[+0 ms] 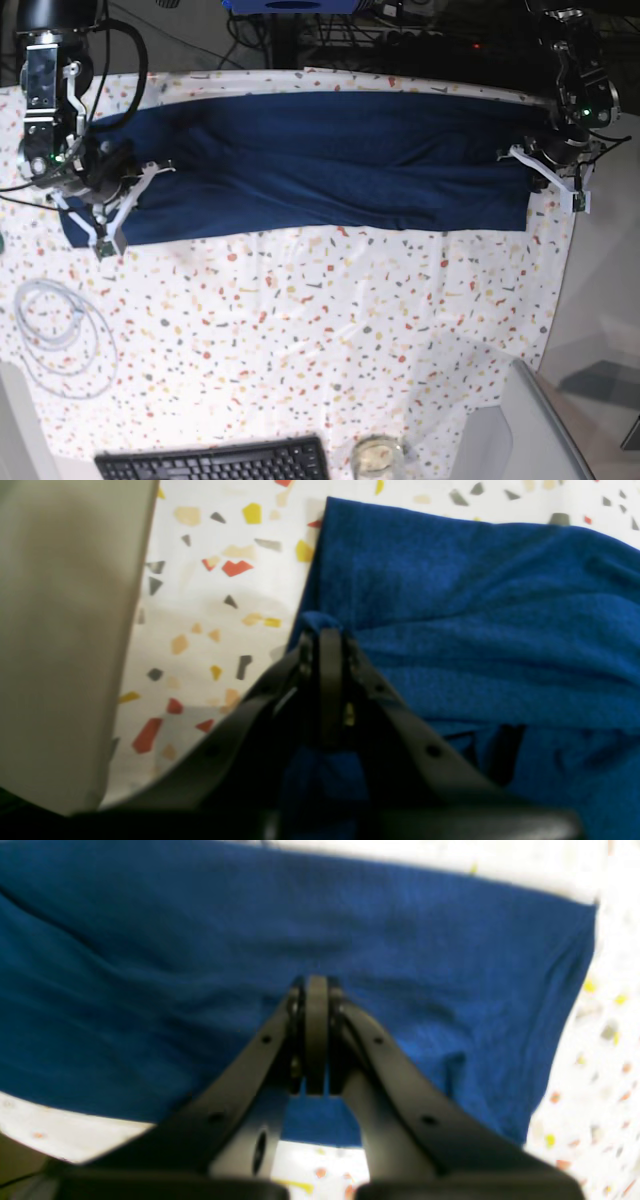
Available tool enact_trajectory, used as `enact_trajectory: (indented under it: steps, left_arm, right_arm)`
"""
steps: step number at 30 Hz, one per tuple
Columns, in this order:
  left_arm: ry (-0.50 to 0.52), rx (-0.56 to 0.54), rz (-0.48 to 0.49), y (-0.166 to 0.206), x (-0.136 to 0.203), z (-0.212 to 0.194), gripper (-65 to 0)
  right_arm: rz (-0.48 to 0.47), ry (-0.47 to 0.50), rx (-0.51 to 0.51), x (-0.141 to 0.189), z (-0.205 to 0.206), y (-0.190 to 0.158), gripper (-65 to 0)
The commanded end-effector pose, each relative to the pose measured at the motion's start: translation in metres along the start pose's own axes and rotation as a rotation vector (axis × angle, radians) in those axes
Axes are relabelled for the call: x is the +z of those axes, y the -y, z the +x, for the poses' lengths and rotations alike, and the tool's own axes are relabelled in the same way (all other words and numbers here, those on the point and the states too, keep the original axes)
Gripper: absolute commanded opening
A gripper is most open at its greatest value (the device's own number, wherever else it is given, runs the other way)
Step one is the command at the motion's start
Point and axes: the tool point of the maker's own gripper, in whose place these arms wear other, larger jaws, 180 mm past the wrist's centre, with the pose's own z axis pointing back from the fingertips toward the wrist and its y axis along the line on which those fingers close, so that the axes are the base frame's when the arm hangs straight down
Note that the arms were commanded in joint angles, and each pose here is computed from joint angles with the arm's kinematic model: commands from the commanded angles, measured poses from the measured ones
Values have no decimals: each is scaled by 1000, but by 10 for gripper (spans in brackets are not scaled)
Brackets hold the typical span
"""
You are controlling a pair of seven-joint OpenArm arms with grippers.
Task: Layout the t-shirt on the table in an organized manner, then fold the t-shirt properly
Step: 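Grasp the folded end corner with the right gripper while left holds its end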
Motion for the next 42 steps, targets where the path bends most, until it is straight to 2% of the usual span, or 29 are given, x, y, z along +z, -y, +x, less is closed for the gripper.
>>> enact_trajectory:
  steps: [1,5,9,12,18,22,24,25,27,28,33,37,42]
  left_arm:
    - [35,-11,6,-5,4,11,-579]
    - [42,-15,9,-5,6,13,-429]
    - [70,-26,15,-7,11,23,-352]
    - [83,-33,16,-6,13,28,-327]
    - [136,-69,7,4,33,39,-331]
    - [187,46,-83,43,40,41,-337]
    - [179,98,-107,52,35,35,-362]
    - [170,116,-112,55,31,31,-411]
    - [154,141,-112,56,21,28,-624]
    - [143,149,-113,56,18,25,-650]
    - [96,173,-107,50,4,12,-650]
    - [65,170,-100,43,-1,2,-650]
    - [6,185,-97,38,-11,-17,-650]
  right_arm:
    - [-2,20,-5,0,4,3,-644]
    - [9,6,-24,-10,-12,2,-645]
    - [9,2,-29,-9,-20,0,-648]
    - [-19,25,-53,-4,-14,13,-648]
    - [-127,121,-83,40,20,49,-644]
    - [-174,185,-103,46,39,75,-644]
    - [-169,169,-105,36,37,80,-644]
    - [-161,171,-104,31,39,80,-645]
    - [-147,153,-119,18,34,80,-647]
    - [-141,146,-124,13,31,80,-647]
    - [-134,145,-162,-10,16,89,-648]
    - [-138,108,-187,-22,4,100,-648]
    - [-165,79,-228,-36,-10,127,-648]
